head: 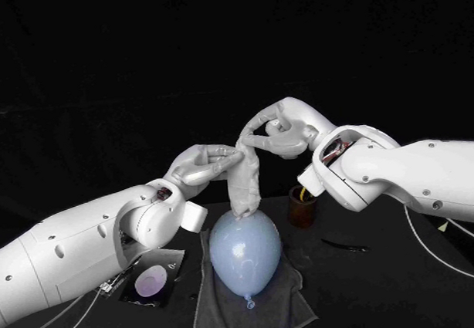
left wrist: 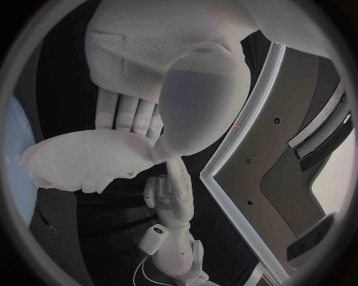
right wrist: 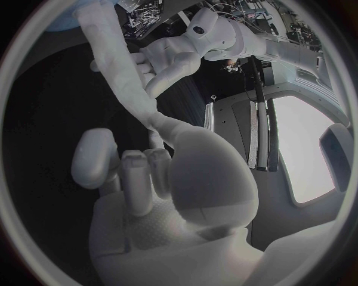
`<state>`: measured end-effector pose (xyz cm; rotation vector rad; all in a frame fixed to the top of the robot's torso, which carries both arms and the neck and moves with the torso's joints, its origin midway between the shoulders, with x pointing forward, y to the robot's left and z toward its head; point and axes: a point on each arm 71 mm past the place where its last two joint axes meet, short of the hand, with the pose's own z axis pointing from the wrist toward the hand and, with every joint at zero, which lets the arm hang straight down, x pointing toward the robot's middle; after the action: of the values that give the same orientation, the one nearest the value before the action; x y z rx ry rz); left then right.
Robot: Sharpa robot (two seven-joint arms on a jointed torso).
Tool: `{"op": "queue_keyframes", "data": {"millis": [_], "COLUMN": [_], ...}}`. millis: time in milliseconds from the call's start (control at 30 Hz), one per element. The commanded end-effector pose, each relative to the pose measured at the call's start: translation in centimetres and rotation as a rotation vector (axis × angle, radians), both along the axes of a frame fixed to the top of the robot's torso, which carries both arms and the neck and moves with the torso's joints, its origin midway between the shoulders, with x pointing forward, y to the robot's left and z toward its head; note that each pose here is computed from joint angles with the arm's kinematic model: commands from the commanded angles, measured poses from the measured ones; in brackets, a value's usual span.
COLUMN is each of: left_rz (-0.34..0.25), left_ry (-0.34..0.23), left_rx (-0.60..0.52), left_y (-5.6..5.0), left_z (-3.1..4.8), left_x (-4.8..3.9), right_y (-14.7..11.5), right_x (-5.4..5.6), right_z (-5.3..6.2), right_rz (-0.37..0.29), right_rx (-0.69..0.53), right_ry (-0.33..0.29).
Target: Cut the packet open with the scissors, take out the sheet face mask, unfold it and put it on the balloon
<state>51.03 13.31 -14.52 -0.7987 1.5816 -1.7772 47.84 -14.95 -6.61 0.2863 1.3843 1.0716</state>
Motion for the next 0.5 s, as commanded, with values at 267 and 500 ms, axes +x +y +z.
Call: {"op": "queue_keyframes", "data": {"millis": [267, 500], "left_rz": [0.015, 0.027], "left_ry": [-0.009, -0.006], "left_rx": [-0.025, -0.032], "left_y": [-0.28, -0.16], "left_z": [0.32, 0.32], "left_x": [0.05, 0.15], "right_y": [0.18, 0.07], "right_x": [-0.12, -0.09], "right_z": [-0.08, -0.1], "right_rz": [0.019, 0.015], "right_rx": [-0.004, 0.002], "right_ry": [0.006, 0.01]}}
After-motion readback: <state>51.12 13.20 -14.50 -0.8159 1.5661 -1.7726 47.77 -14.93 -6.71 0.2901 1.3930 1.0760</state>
